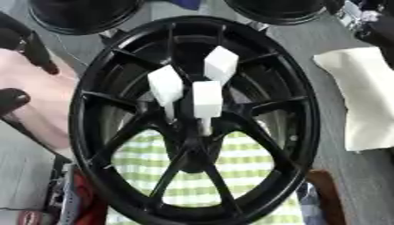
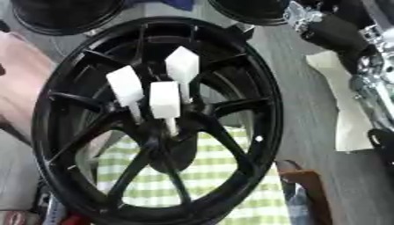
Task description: Pull the pin out of the wheel hub.
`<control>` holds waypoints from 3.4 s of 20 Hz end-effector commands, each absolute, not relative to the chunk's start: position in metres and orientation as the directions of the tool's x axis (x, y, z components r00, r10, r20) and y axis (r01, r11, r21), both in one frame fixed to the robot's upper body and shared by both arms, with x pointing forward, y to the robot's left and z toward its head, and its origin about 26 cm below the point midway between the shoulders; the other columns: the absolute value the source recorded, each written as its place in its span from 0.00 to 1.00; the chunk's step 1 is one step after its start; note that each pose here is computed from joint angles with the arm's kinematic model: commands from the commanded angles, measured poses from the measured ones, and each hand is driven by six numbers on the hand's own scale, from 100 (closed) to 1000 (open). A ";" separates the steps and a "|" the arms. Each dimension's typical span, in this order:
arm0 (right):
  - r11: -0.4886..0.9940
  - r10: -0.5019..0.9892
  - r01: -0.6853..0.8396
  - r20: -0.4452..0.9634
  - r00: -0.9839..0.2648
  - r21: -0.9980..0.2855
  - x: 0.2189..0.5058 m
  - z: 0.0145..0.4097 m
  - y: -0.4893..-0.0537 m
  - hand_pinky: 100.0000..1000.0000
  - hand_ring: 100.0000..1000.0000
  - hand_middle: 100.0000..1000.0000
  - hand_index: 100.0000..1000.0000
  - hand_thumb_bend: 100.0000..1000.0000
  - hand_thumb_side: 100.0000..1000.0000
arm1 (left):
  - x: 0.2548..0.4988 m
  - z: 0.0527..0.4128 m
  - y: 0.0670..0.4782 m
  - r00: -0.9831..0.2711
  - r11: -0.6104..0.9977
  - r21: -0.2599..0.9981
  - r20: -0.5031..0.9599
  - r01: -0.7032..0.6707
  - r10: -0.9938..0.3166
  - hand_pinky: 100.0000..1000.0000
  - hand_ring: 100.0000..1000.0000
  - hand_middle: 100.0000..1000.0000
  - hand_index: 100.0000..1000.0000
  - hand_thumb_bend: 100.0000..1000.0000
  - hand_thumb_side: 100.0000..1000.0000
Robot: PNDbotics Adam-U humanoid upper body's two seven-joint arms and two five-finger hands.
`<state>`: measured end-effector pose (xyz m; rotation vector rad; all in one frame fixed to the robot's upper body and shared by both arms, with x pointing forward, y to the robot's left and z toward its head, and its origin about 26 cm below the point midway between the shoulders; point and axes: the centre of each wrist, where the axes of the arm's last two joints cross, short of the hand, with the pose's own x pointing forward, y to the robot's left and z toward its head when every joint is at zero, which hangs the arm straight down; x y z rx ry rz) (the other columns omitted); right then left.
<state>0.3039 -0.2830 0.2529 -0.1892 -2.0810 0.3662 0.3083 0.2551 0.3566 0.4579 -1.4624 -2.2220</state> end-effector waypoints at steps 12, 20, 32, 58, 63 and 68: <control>0.939 0.276 -0.029 0.799 -0.535 -0.344 0.304 0.262 -0.280 0.92 0.81 0.66 0.71 0.36 0.21 | 0.350 0.369 0.217 -0.881 -0.327 0.934 -0.031 0.142 -0.472 0.81 0.75 0.71 0.85 0.13 0.74; 0.942 0.264 -0.036 0.800 -0.540 -0.335 0.305 0.263 -0.277 0.92 0.81 0.66 0.71 0.36 0.21 | 0.364 0.361 0.199 -0.922 -0.356 0.928 -0.036 0.113 -0.386 0.84 0.79 0.77 0.90 0.22 0.66; 0.945 0.248 -0.047 0.802 -0.543 -0.324 0.307 0.265 -0.275 0.92 0.81 0.65 0.71 0.36 0.21 | 0.375 0.349 0.183 -0.939 -0.364 0.918 0.027 0.159 -0.343 0.87 0.82 0.81 0.94 0.27 0.53; 0.958 0.226 -0.028 0.811 -0.539 -0.285 0.308 0.265 -0.275 0.91 0.80 0.64 0.70 0.36 0.22 | 0.375 0.330 0.171 -0.952 -0.438 0.885 0.022 0.160 -0.305 0.87 0.81 0.77 0.88 0.13 0.36; 0.959 0.226 -0.026 0.814 -0.534 -0.284 0.309 0.264 -0.276 0.91 0.80 0.64 0.70 0.36 0.22 | 0.373 0.335 0.162 -0.941 -0.444 0.882 0.002 0.161 -0.338 0.85 0.81 0.74 0.90 0.21 0.50; 0.959 0.224 -0.028 0.816 -0.533 -0.281 0.309 0.263 -0.276 0.91 0.80 0.64 0.70 0.36 0.22 | 0.374 0.329 0.160 -0.938 -0.483 0.864 -0.038 0.142 -0.345 0.86 0.84 0.82 0.88 0.08 0.29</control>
